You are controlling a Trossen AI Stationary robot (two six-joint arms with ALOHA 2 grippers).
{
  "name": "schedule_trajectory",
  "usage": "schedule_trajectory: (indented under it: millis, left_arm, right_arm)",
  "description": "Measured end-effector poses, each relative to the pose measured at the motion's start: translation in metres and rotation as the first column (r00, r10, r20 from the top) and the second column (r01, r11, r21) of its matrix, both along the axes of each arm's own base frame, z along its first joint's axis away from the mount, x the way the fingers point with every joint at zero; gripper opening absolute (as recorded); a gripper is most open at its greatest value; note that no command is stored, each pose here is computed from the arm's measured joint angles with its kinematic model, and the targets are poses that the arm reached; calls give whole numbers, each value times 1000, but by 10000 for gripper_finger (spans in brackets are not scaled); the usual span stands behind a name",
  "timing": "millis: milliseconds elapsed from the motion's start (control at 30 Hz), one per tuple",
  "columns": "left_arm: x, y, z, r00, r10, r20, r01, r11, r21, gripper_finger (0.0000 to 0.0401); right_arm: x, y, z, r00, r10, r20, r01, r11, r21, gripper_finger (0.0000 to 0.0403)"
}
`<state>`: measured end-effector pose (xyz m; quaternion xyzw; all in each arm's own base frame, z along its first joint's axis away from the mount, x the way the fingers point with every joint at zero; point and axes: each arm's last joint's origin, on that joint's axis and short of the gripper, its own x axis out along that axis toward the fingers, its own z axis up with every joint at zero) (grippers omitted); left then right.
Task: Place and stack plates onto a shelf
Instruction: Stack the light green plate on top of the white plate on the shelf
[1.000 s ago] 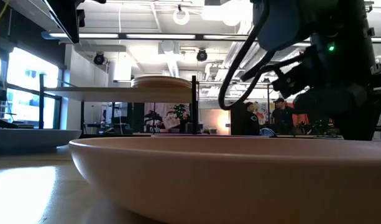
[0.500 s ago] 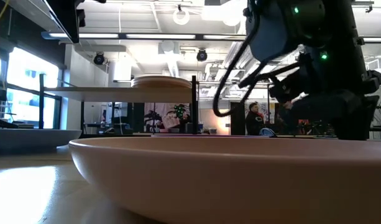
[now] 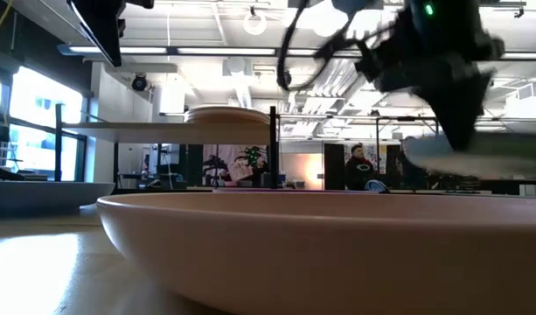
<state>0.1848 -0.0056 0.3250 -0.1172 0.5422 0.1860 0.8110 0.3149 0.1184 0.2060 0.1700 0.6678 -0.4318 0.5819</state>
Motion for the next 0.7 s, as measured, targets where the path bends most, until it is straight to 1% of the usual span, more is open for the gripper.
schedule_trajectory:
  millis: [67, 167, 400, 567, 700]
  left_arm:
    - [0, 2, 0, 1000, 5, -1, -5, 1000, 3, 65]
    - [0, 5, 0, 1000, -1, -5, 1, 1000, 12, 65]
    - [0, 13, 0, 999, 39, -6, -38, 999, 13, 65]
    - [0, 19, 0, 999, 47, -11, -47, 998, 30, 65]
    - [-1, 26, 0, 996, 92, -10, -91, 994, 56, 65]
  right_arm:
    - [2, -4, 15, 1000, 5, -5, -5, 999, -41, 0]
    - [11, -12, 32, 996, 50, 75, -45, 997, -68, 0]
    - [22, -45, 66, 981, 89, 174, -65, 988, -137, 0]
    - [23, -70, 85, 971, 134, 196, -96, 977, -191, 0]
    - [26, -96, 101, 963, 169, 210, -114, 961, -251, 0]
